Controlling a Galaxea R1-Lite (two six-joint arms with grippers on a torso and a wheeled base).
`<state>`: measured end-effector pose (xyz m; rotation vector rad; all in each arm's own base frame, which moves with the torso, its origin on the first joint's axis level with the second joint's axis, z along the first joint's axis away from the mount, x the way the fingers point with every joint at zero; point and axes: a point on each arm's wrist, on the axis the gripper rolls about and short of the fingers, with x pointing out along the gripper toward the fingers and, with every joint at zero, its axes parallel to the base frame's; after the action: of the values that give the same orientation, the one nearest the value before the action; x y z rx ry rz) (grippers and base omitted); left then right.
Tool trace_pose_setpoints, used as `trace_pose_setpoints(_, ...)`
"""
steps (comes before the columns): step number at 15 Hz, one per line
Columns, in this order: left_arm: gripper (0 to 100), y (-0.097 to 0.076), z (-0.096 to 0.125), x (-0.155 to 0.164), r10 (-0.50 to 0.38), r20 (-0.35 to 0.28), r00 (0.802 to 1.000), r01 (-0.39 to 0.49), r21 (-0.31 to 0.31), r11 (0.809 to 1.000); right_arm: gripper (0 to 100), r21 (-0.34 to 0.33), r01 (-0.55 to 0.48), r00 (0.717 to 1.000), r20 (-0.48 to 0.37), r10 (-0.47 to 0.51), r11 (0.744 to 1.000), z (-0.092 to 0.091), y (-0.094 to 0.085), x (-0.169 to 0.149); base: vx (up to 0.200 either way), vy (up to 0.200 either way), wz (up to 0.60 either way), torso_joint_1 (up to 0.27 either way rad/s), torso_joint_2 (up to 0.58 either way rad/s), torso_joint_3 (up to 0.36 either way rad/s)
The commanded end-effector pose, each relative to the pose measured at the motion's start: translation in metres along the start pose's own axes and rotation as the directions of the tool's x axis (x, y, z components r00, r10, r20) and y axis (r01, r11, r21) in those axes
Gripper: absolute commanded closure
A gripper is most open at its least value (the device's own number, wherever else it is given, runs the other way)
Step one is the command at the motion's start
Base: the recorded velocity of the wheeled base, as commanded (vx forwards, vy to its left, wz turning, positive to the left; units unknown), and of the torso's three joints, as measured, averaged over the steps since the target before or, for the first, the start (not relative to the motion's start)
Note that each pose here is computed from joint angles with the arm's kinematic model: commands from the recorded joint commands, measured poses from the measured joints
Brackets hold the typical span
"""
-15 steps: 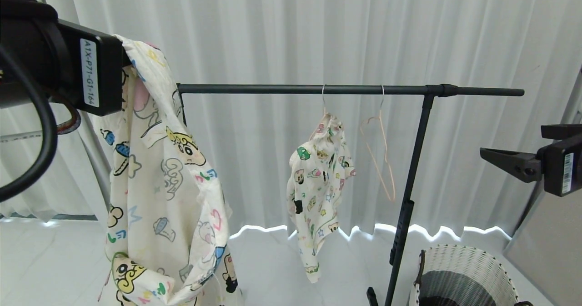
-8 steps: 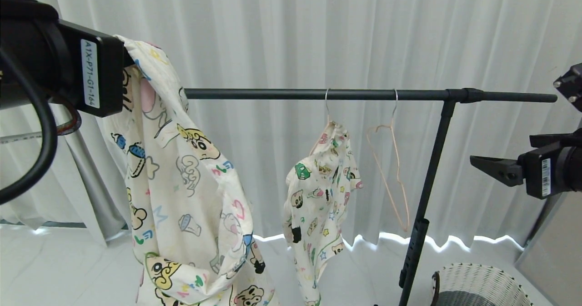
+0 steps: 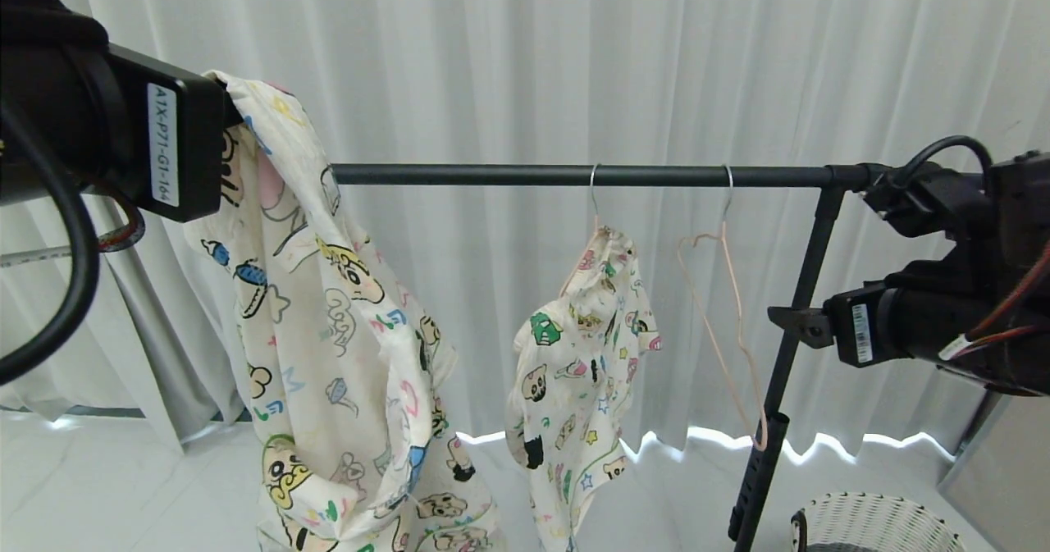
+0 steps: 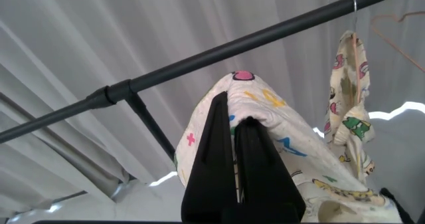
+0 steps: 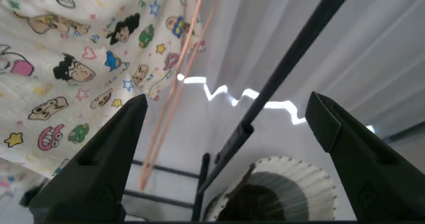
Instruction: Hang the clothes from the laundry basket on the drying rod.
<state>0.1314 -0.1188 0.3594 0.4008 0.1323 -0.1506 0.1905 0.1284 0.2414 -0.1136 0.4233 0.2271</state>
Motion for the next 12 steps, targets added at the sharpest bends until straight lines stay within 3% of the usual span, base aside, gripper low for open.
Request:
trace_pose_setpoints(1,100,0.000,0.000,0.000,0.000,-0.001,1.000,0.000,0.001,1.000,0,0.034,0.015,0.998,-0.060,-0.013,0.999,-0.003,0.013,0.030,0.000,0.000,0.00,0.000,0.00,0.000)
trace_pose_setpoints(9,100,-0.002,-0.004,0.001,-0.003,-0.012,1.000,0.003,0.011,1.000,0,0.207,0.125,0.977,-0.198,-0.084,0.970,0.009,0.055,0.120,0.000,0.000,0.00,0.000,0.00,0.000)
trace_pose_setpoints(12,100,-0.002,-0.004,0.001,-0.004,-0.013,1.000,0.004,0.011,1.000,0,0.191,0.228,0.950,-0.258,-0.175,0.955,0.003,0.060,0.137,0.000,0.000,0.00,0.000,0.00,0.000)
